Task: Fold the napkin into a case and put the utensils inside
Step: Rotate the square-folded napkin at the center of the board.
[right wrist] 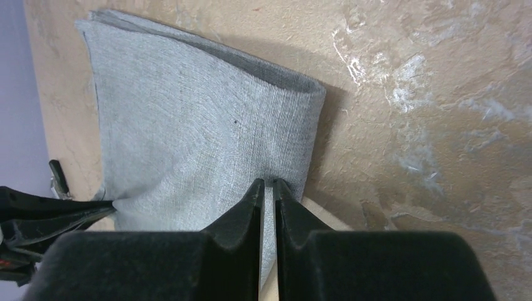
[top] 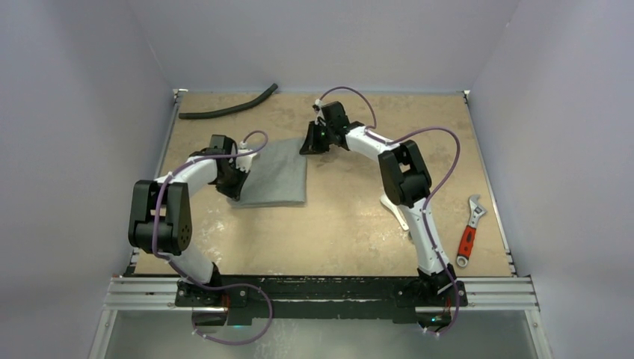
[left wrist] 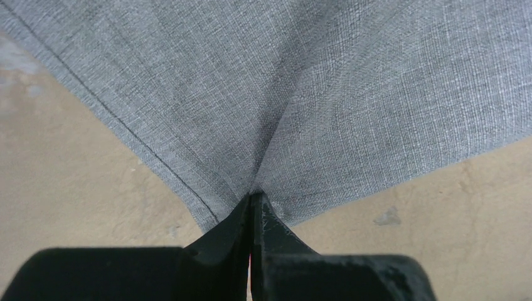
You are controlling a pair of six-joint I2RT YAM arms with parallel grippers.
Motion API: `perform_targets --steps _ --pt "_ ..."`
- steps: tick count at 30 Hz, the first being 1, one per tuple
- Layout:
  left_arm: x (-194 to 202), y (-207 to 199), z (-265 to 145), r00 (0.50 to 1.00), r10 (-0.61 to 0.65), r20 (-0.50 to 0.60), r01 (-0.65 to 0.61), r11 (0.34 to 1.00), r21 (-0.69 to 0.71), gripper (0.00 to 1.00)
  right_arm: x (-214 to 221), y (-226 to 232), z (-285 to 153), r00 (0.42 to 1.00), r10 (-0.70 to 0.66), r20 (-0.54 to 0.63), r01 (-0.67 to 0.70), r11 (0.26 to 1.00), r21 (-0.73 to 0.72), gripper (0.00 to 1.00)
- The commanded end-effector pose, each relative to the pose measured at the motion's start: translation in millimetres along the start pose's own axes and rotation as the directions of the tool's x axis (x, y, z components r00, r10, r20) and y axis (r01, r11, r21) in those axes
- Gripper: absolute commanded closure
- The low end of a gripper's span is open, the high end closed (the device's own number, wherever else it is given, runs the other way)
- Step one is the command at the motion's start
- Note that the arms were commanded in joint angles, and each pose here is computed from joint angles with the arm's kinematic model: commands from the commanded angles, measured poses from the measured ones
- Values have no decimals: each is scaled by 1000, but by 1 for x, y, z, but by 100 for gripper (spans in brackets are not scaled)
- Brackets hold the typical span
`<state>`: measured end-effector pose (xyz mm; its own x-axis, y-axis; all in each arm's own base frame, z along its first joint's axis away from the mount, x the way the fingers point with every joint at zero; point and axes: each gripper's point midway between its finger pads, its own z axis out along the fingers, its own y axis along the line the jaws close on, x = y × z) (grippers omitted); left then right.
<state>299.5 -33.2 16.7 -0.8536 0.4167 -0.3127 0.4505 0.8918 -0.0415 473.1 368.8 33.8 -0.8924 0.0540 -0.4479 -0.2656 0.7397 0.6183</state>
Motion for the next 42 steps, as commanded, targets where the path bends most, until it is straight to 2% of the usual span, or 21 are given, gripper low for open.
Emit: perform_targets --steps 1,5,8,13,15,18,20,27,33,38,42 --pt "-1 22 -4 997 75 16 -73 991 -115 100 -31 31 -21 997 -39 62 45 994 -101 87" --pt "-4 25 -4 996 86 18 -83 988 -130 100 -49 62 -37 992 -58 115 80 977 -197 83" --pt "-9 27 -5 996 87 27 -83 988 -134 100 -57 63 -31 991 -45 129 71 977 -203 83" --pt "-8 33 -8 993 114 18 -110 981 -162 100 -40 33 -1 996 1 85 13 987 -157 86" --pt "-8 34 -8 991 133 17 -128 977 -169 98 -33 13 8 996 20 88 -11 995 -96 93" --pt "-10 35 -9 989 146 28 -139 975 -174 93 -15 -13 10 995 51 84 -49 999 -22 100" --pt "-14 34 -10 988 150 43 -141 976 -169 92 -3 -28 5 994 63 93 -66 997 25 100" --pt "-34 22 -14 982 157 104 -146 984 -102 90 30 -56 -45 977 114 183 -143 977 157 100" --pt "-50 -17 -18 967 202 154 -206 978 9 85 62 -69 -100 953 141 268 -207 949 237 100" --pt "-85 -39 -45 958 176 226 -199 977 80 78 80 -62 -123 948 159 276 -221 952 213 100" --pt "-127 -44 -81 938 154 309 -192 976 97 66 61 -32 -134 952 112 284 -163 973 162 99"
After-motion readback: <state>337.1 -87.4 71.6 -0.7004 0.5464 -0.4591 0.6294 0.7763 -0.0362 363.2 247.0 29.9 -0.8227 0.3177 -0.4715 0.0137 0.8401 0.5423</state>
